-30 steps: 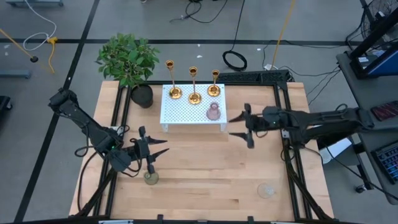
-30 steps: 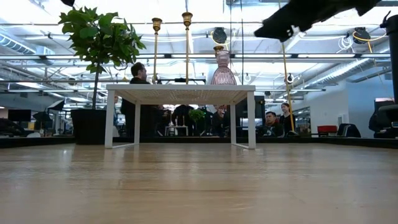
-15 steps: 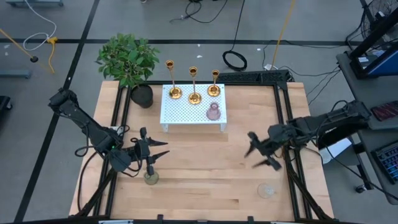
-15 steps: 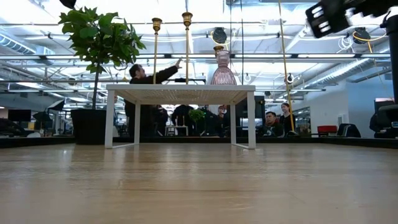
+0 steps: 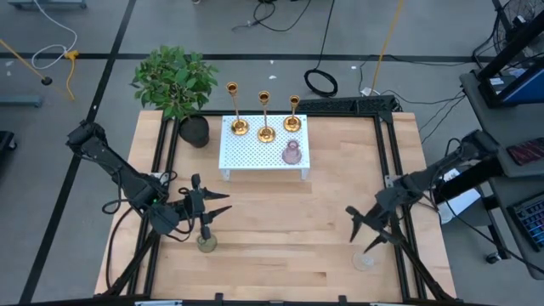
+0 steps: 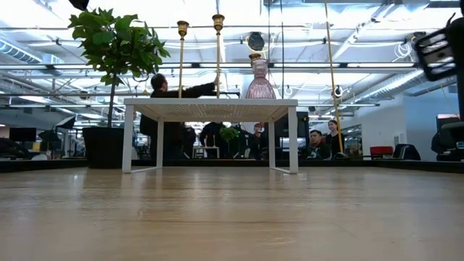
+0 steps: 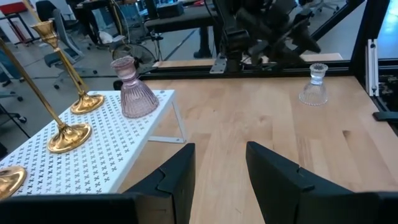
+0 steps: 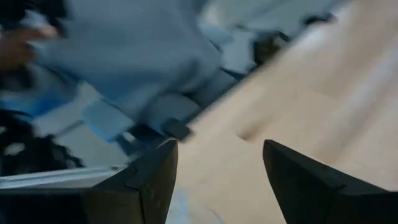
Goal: Pick & Place candle stick holders
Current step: Put the right transparent candle holder on the shelf
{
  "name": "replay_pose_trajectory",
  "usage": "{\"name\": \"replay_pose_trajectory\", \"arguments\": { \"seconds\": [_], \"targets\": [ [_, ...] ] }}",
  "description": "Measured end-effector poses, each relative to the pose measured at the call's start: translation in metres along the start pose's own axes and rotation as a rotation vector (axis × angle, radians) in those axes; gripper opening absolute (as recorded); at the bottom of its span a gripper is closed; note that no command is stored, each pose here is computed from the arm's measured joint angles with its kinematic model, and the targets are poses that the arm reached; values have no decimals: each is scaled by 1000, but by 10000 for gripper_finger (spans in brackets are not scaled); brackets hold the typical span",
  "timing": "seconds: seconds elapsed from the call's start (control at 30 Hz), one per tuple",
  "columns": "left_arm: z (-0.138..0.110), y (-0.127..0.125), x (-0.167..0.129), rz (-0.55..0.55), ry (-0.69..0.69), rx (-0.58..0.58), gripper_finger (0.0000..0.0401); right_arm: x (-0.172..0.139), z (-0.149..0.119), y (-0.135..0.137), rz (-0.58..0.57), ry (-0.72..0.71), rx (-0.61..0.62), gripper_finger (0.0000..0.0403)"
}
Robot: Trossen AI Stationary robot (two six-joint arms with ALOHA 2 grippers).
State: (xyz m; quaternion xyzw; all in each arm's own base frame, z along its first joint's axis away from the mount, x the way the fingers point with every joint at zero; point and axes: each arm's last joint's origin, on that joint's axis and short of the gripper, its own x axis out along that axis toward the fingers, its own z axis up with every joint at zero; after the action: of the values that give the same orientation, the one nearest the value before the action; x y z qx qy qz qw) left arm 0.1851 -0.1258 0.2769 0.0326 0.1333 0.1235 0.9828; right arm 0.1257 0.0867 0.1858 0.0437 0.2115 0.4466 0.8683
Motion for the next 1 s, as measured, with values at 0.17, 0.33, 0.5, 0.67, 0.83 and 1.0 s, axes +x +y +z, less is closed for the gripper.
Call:
{"name": "replay_pose_trajectory", "arguments": {
  "seconds": [0.17,0.33,0.5,0.67,0.83,1.0],
  "targets": [
    [3,2,3,14,-14,-25,150,3,-23,10,143,-98,-58,223],
    [5,6,7,35,-27,-51,150,5,-40,14,107,-156,-88,222],
    [6,9,10,52,-26,-77,150,7,-42,21,133,-160,-148,222],
    [6,11,12,64,-26,-84,150,11,-46,26,150,-127,-189,221],
    [6,11,12,66,-26,-87,150,18,-52,28,110,-79,-237,221],
    [6,11,12,66,-27,-105,150,25,-57,31,139,-56,-267,221]
  ]
}}
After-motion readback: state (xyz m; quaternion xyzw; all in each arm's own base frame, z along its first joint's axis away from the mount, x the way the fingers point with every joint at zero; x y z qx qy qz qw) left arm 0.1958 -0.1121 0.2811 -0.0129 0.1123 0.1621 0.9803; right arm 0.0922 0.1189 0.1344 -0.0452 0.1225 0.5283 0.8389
